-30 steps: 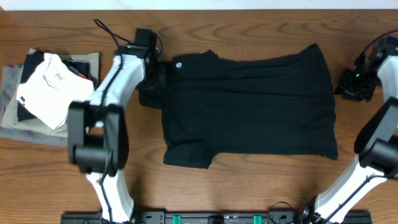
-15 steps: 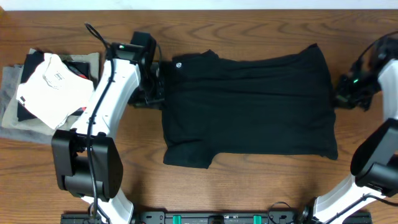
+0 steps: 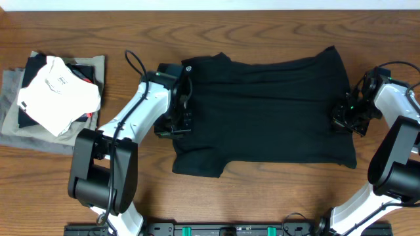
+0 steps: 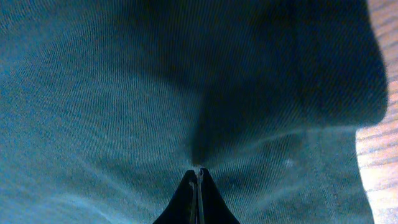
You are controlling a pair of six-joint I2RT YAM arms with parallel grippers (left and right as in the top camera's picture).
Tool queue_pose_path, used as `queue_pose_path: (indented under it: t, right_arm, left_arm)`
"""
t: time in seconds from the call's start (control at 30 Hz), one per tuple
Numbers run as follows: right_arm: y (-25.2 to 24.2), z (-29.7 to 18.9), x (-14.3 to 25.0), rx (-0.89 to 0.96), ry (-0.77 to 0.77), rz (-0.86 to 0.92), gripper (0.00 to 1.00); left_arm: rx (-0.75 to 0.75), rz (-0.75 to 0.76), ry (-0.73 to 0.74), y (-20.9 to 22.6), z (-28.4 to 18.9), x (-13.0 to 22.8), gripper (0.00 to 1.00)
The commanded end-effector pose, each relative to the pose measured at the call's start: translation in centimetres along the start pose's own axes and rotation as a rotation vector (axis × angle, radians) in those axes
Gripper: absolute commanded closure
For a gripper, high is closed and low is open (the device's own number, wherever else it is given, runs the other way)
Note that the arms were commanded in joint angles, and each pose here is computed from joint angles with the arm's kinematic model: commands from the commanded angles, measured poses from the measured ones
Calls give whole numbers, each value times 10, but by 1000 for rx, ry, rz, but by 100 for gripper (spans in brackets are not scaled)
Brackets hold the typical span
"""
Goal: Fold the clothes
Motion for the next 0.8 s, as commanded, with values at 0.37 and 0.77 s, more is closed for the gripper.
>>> queue_pose_path:
  t: [0.37,0.77]
  right_arm:
    - [-23,13,17,121,48,94,99]
    - [-53,20,30,207,65,204,99]
  left_arm:
    - [-35,-74,73,27,41,8,94]
    - [-35,-131,69,45,45,2,93]
Point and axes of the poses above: each gripper's point midway between its finger pads, its own z axis out along the fingers, its own y axis along the line the jaws close on, x = y × z, the point moved 4 cm from there along -z, back along the fingers, and after that the axes turned 12 degrees about -z, right-handed, at the moved point
